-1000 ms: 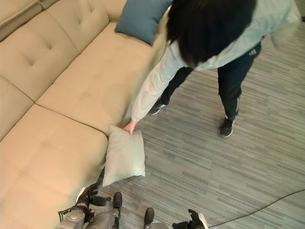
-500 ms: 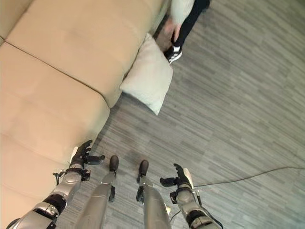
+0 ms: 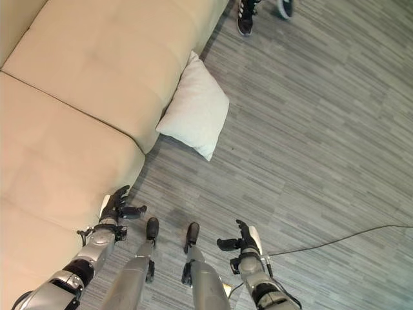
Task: Pick up all the scattered cushions and arrange them neatly on the sofa.
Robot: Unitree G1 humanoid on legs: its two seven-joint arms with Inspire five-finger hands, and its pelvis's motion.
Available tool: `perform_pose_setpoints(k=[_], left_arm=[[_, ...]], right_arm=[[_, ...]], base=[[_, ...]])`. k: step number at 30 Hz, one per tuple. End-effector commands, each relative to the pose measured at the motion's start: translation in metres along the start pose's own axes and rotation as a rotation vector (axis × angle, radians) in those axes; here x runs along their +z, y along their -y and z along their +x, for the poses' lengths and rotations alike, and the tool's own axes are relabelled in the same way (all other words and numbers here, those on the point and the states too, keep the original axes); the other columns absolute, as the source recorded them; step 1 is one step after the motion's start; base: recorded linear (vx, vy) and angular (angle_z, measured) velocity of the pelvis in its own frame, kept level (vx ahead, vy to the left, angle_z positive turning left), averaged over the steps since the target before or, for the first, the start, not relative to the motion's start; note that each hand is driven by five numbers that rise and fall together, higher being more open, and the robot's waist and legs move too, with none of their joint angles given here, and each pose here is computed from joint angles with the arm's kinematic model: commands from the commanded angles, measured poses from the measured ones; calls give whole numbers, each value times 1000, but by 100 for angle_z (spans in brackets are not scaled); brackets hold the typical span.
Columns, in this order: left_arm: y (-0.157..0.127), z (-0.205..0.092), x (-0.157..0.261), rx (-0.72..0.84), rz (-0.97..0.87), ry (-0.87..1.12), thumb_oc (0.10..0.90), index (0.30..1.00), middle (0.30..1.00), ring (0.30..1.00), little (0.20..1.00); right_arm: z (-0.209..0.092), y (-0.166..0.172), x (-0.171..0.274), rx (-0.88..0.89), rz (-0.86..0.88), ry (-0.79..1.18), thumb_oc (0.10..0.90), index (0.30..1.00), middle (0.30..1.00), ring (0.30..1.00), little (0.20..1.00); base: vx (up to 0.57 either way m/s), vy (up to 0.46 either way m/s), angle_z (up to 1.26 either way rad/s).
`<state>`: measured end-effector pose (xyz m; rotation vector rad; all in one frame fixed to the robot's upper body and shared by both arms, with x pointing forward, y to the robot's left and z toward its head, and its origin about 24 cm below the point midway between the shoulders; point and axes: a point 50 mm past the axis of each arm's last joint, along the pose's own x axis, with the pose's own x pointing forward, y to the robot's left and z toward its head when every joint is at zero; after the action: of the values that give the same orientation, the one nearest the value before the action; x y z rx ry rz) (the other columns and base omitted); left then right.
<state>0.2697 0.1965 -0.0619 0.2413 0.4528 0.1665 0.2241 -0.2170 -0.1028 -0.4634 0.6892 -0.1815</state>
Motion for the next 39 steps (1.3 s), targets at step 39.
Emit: perform_pose_setpoints(k=[39], left_arm=[[29, -72, -118, -180, 38, -405, 800, 900, 900, 900, 900]], right_arm=[[-54, 18, -124, -26, 24, -388, 800, 900, 900, 900, 900]], base=[[143, -105, -16]])
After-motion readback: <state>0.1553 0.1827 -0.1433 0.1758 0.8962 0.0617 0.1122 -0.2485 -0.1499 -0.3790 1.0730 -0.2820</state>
